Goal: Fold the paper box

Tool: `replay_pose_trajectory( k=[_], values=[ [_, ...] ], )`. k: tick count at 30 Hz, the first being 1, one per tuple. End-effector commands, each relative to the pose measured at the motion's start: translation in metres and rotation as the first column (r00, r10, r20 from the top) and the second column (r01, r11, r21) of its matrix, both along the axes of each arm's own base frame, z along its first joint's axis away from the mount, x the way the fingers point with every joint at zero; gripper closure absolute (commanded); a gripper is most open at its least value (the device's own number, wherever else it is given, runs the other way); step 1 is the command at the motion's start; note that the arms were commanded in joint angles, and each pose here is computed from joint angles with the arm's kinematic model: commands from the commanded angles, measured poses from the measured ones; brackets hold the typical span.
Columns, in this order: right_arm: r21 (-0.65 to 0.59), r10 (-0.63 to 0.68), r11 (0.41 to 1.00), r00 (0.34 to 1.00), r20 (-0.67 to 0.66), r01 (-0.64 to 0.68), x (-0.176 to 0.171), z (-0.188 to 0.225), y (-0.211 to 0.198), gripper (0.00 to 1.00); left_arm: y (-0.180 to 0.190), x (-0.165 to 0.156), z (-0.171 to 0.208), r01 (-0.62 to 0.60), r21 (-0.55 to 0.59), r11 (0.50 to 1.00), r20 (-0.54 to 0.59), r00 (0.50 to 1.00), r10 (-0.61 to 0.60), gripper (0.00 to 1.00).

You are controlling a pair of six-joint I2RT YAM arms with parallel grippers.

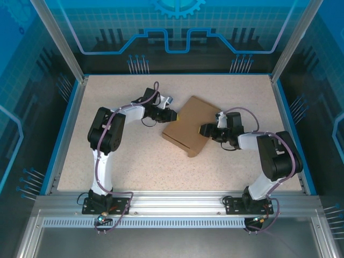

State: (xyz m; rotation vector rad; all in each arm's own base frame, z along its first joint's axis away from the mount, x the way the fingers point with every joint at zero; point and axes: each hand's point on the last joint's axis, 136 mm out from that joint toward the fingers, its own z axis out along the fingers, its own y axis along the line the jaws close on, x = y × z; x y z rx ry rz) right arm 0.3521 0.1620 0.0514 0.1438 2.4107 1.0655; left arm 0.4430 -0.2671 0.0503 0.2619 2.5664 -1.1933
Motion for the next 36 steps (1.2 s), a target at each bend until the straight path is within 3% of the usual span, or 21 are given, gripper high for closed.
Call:
replay_pose_trajectory(
  k=[1,9,14,27,36],
  values=[
    [0.028,0.025,0.999,0.998,0.052,-0.026,-0.004,0.015,-0.004,0.33,0.004,-0.035,-0.041,0.012,0.105,0.994,-0.153,0.988,0.004,0.71],
    [0.018,-0.007,1.000,1.000,0.001,0.007,-0.007,0.005,-0.016,0.36,0.007,-0.037,-0.048,-0.007,0.120,0.993,-0.170,0.985,0.028,0.75],
    [0.038,-0.045,0.998,0.999,-0.014,0.045,-0.011,0.001,-0.029,0.42,0.010,-0.037,-0.048,-0.030,0.124,0.992,-0.173,0.984,0.051,0.78],
    [0.135,-0.032,0.991,0.990,0.136,0.013,-0.006,0.067,-0.012,0.92,0.012,-0.049,-0.048,-0.076,0.073,0.994,-0.226,0.970,0.091,0.80],
    [0.112,-0.003,0.993,0.966,0.259,-0.027,-0.010,0.139,0.013,0.91,-0.004,-0.063,-0.034,-0.053,-0.032,0.998,-0.266,0.963,0.043,0.79]
  ],
)
